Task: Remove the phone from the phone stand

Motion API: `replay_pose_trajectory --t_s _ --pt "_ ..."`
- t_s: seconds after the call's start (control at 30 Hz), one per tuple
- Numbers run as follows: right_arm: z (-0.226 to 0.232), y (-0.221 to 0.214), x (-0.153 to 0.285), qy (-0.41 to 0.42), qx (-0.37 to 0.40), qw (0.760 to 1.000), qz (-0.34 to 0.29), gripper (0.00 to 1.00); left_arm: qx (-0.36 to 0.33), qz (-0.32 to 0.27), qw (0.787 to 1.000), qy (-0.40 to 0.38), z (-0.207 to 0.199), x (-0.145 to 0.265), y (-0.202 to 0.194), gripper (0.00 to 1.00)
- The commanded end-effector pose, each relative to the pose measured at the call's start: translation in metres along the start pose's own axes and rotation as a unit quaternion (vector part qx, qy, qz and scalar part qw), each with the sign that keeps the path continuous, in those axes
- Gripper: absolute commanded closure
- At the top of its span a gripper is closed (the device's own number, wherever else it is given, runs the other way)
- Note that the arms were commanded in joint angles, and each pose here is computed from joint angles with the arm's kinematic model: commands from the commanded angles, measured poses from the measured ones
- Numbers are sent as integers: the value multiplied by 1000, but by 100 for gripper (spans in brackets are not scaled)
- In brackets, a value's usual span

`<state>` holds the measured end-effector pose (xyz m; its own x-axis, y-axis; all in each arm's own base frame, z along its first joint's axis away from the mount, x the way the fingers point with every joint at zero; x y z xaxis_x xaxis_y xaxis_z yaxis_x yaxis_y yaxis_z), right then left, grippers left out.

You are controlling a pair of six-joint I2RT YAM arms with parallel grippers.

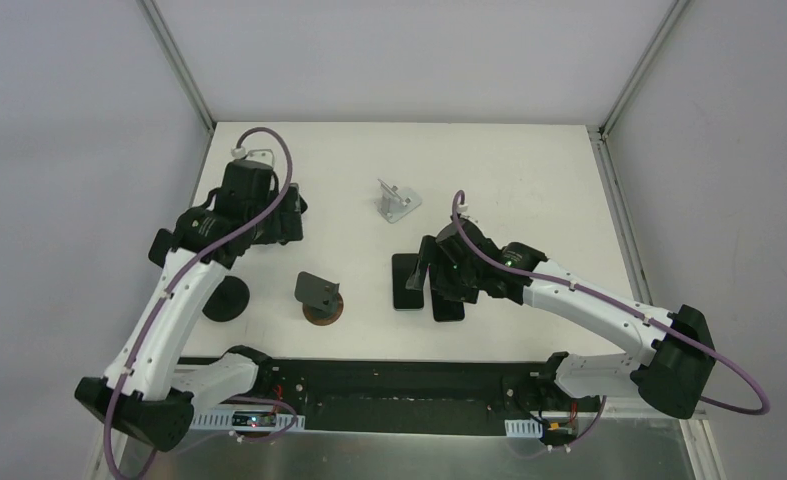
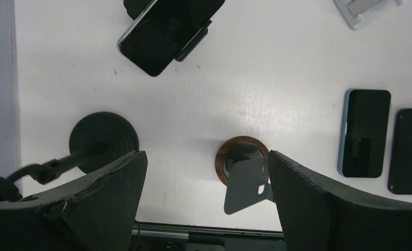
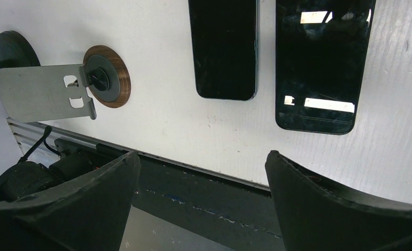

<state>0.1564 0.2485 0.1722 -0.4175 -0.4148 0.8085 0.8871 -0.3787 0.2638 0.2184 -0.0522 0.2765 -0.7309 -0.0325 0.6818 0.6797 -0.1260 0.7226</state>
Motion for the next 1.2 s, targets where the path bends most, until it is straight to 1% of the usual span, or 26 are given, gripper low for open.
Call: replay_pose_trajectory --t_s 0.0,0.17,0.23,0.4,0.5,0.63,0.77,0.9,1.0,1.07,1.17 --pt "8 0 7 23 -21 1000 1 7 -61 8 998 29 5 -15 29 12" --pt "-2 -1 14 16 -25 1000 -2 8 -135 45 988 65 6 -50 55 11" --pt "-7 -1 20 18 -25 999 -9 8 -161 62 981 87 8 -65 61 11" --pt "-18 0 34 23 -29 999 -24 7 -229 101 962 109 4 -102 71 11" --pt "-23 -2 39 32 -34 999 -24 7 -273 123 949 97 -4 -124 72 12" --pt "-28 -5 42 36 -41 998 -19 7 -334 123 932 71 -26 -145 70 12" --pt "-35 -9 45 30 -41 999 -15 7 -390 138 907 82 -37 -162 71 12" --pt "-42 -8 49 25 -38 999 -21 7 -409 149 893 113 -35 -177 73 11" --pt "-46 -8 51 18 -38 999 -24 7 -426 154 885 106 -38 -188 68 10" --pt "-49 -10 52 14 -37 999 -20 7 -444 164 875 104 -39 -195 64 9" --pt "-55 -12 53 9 -39 999 -17 7 -455 175 864 122 -36 -202 61 9"
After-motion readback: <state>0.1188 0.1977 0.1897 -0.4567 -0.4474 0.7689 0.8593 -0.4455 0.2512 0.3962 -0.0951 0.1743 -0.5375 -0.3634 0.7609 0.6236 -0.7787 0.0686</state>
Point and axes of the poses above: each gripper's point midway between its finger pads, its own x axis back along the fingers, its own z axis along the line the jaws close on, y = z × x, the point moved 4 cm from there along x, back along the fingers, and after that the axes turned 12 degrees about -x, right-handed, at the moved point
